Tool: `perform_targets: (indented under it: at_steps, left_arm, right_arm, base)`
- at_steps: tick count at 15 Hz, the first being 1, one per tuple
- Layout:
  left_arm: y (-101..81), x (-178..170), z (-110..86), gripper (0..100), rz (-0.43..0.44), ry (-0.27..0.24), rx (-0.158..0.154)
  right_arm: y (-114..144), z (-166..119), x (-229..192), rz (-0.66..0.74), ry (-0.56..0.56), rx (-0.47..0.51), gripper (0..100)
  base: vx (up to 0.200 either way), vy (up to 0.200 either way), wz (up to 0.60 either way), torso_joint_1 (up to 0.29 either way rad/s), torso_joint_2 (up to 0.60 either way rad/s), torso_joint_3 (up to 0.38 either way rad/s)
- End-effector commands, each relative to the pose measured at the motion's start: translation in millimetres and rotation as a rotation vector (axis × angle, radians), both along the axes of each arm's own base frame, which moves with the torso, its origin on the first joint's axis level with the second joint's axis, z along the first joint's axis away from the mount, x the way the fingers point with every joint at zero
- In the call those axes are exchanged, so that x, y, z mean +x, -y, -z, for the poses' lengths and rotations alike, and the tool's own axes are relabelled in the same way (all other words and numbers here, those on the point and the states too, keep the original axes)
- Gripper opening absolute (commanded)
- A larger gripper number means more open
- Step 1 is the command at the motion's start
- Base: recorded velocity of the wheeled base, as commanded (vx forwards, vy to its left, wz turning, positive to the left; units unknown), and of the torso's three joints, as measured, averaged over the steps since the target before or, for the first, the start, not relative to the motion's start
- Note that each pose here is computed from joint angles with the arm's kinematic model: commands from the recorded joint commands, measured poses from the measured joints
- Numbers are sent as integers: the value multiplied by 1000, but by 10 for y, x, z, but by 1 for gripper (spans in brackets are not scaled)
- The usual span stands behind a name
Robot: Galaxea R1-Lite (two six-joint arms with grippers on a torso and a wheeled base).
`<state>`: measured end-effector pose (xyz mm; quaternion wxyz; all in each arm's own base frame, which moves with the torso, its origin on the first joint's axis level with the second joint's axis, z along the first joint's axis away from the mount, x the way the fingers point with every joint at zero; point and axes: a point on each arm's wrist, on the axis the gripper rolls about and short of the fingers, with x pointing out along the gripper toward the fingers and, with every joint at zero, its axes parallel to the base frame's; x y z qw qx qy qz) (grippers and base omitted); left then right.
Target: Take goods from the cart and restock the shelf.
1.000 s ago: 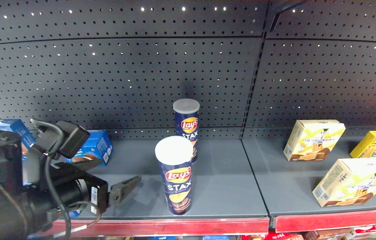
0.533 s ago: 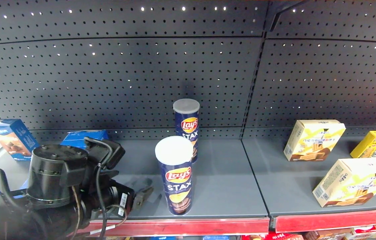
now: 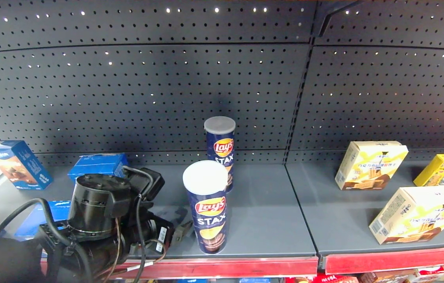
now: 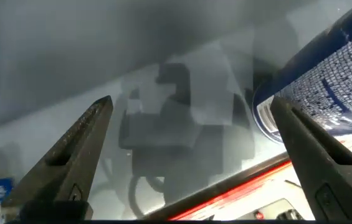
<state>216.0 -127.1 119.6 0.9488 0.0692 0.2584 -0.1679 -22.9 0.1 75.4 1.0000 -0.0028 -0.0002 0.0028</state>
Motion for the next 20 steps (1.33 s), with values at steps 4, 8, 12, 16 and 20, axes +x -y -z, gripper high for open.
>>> perform_targets:
  at_steps: [4,8,12,16,20]
  left_arm:
    - [105,74,17,100,21,18,-13]
    - [175,71,24,100,45,19,-10]
    - [185,64,31,100,48,17,-7]
    - [-23,77,-160,100,-29,98,-1]
    - [-462,-10,-772,100,-130,331,-22]
  right_arm:
    - [0,0,1,-1,-2,-1,100]
    - [0,0,1,-1,-2,-1,100]
    - [0,-1,1,-1,0,-1,100]
    - [0,0,1,-1,-2,-1,100]
    - [0,-1,1,-1,0,-1,100]
  base:
    - [0,0,0,0,0,0]
    - [0,0,0,0,0,0]
    - [0,0,0,0,0,0]
    - [0,0,0,0,0,0]
    - [0,0,0,0,0,0]
